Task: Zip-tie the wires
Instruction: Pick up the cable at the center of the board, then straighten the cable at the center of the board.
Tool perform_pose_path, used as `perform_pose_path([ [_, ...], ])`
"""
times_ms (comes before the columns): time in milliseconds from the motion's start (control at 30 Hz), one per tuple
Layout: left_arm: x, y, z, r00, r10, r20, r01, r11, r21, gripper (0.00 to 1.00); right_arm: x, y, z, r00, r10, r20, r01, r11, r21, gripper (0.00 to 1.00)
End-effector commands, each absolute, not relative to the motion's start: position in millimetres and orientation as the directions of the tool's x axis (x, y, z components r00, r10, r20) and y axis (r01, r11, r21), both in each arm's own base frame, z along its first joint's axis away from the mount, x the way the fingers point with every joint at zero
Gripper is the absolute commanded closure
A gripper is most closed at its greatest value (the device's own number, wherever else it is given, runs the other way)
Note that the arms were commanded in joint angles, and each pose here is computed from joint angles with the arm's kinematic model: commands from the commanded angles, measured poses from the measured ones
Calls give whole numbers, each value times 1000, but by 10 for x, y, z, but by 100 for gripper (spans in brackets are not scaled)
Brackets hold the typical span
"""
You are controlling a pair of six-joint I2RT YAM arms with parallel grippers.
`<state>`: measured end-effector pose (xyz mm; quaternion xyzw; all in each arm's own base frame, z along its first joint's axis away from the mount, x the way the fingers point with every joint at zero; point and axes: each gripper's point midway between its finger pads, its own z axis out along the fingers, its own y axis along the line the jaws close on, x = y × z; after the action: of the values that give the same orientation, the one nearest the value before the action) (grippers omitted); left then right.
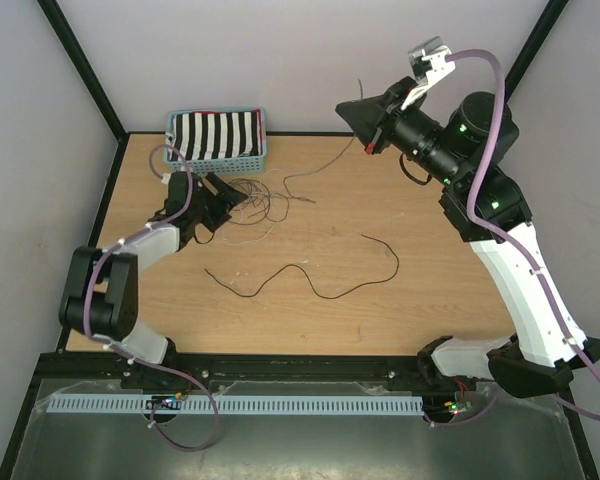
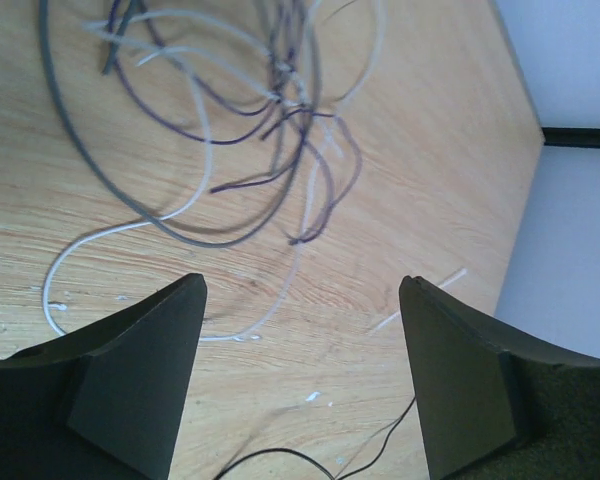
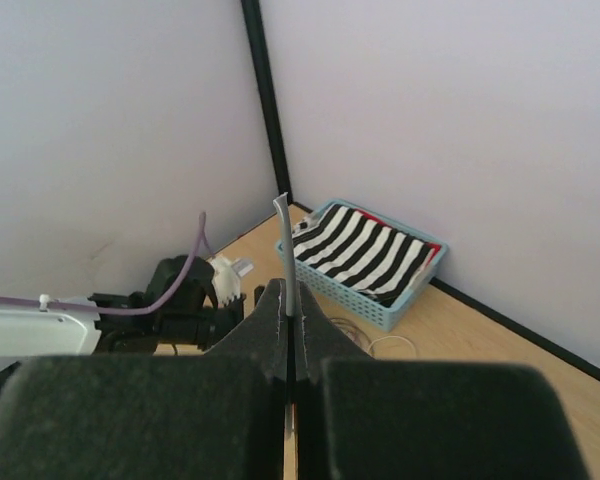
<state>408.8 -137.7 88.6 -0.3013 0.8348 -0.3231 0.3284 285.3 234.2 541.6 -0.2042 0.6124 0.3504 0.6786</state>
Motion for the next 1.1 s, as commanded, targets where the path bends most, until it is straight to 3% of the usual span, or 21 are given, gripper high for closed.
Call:
perform_pose_path([
  [0,4008,-1319,1299,-564,-676,-475,-175,660,-731,19,2753,2464,5546,-7,263,-965,-786,595,168,100],
  [367,3381,-1653,1338,-630,-692,-352,-166,563,-810,18,2761,2562,5503,-46,268,-962,-808,557,193,100],
  [567,3119,-1915,1336,-667,-665,-336,-140,555,-820,17,2730,2560,5499,-54,278,-959,-811,548,204,100],
  [800,3008,-2112,1323,-676,-646,-355,-123,574,-809,16,2739,2620,5461,-80,290,-954,-822,522,228,100],
  [1067,3159,-2127,930,-645,-699,-310,-273,589,-760,7,2624,2689,5537,-105,326,-940,-857,450,252,100],
])
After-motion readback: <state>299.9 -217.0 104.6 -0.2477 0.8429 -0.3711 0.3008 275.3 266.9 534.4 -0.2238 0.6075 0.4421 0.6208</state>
